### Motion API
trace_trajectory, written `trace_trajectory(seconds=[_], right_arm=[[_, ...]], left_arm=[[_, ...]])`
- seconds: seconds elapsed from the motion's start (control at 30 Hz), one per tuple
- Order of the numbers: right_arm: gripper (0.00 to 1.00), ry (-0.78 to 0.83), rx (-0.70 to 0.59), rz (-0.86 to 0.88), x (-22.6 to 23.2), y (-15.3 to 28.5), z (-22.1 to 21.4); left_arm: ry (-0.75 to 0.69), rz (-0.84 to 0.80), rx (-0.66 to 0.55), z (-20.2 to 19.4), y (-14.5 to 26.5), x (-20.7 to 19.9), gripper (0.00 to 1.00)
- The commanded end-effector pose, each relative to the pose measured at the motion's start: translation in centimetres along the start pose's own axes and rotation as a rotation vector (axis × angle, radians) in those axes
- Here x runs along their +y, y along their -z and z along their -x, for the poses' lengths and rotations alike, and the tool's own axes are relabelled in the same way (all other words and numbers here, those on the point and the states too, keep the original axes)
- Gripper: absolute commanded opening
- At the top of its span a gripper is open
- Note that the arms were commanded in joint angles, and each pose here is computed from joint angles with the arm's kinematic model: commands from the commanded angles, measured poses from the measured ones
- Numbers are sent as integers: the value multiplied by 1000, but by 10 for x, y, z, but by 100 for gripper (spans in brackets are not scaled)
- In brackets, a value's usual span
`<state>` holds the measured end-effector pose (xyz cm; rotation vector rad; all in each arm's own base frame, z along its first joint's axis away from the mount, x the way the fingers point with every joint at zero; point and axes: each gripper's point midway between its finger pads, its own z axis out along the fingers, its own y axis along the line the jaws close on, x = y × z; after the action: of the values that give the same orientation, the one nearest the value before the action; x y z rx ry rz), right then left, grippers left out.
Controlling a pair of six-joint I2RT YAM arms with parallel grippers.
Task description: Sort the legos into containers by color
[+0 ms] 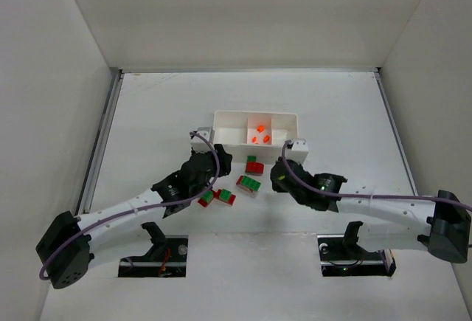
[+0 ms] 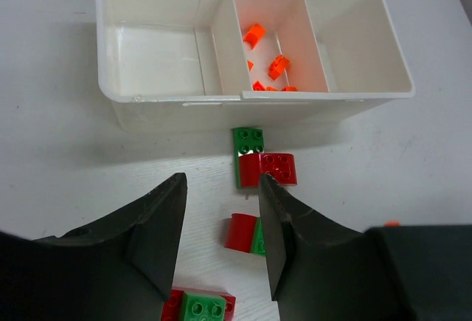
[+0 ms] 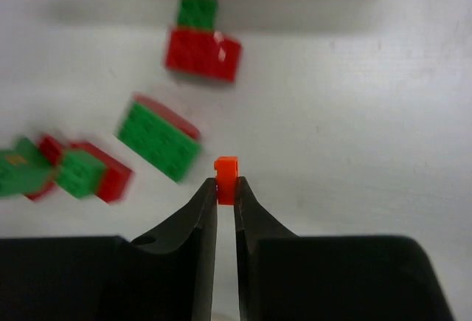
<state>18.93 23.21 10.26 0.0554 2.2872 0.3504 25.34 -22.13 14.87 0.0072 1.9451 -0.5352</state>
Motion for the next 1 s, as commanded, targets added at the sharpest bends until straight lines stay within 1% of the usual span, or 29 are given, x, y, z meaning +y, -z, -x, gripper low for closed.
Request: trace_trajectory(seconds=[0.0, 0.13, 0.23, 0.37, 0.43, 0.47, 0.53, 0.63, 0.67, 0.7, 0.73, 0.8, 0.83, 0.9, 0.93, 0.97], right_arm=[[13, -2, -162, 89, 30, 2, 82], [13, -32, -226, 137, 44, -27, 138], [14, -39, -217, 149, 51, -55, 159], [14, -35, -197, 91, 46, -93, 174], [16, -33, -191, 76, 46, -105, 179], [19, -32, -193, 69, 47, -110, 182], [30, -35, -198, 55, 47, -115, 188], [46, -26, -219, 51, 50, -112, 196], [48, -20, -228, 45, 48, -109, 197], [49, -12, -237, 34, 44, -105, 198], [48, 9, -243, 37, 44, -95, 194], [46, 77, -229, 59, 49, -80, 173], [44, 113, -218, 76, 51, -72, 160], [39, 191, -179, 142, 60, -53, 127], [40, 230, -153, 183, 64, -44, 109], [42, 279, -113, 247, 71, -32, 83]], left_arm=[[16, -16, -25, 2, 6, 1, 41], [27, -21, -37, 1, 8, 5, 42], [34, -25, -47, -1, 10, 7, 42], [49, -35, -71, -1, 11, 10, 42], [52, -39, -80, -2, 12, 12, 42], [55, -41, -85, -2, 13, 13, 42], [55, -38, -97, 0, 13, 16, 43], [59, -43, -102, 1, 13, 17, 43], [63, -46, -104, 1, 14, 17, 43], [67, -48, -106, 2, 14, 17, 43], [70, -52, -107, 3, 15, 17, 43], [77, -59, -109, 5, 17, 16, 43], [79, -64, -107, 6, 17, 16, 43], [82, -76, -94, 4, 16, 12, 44], [83, -84, -86, 4, 15, 9, 44], [84, -89, -71, 1, 14, 8, 44]])
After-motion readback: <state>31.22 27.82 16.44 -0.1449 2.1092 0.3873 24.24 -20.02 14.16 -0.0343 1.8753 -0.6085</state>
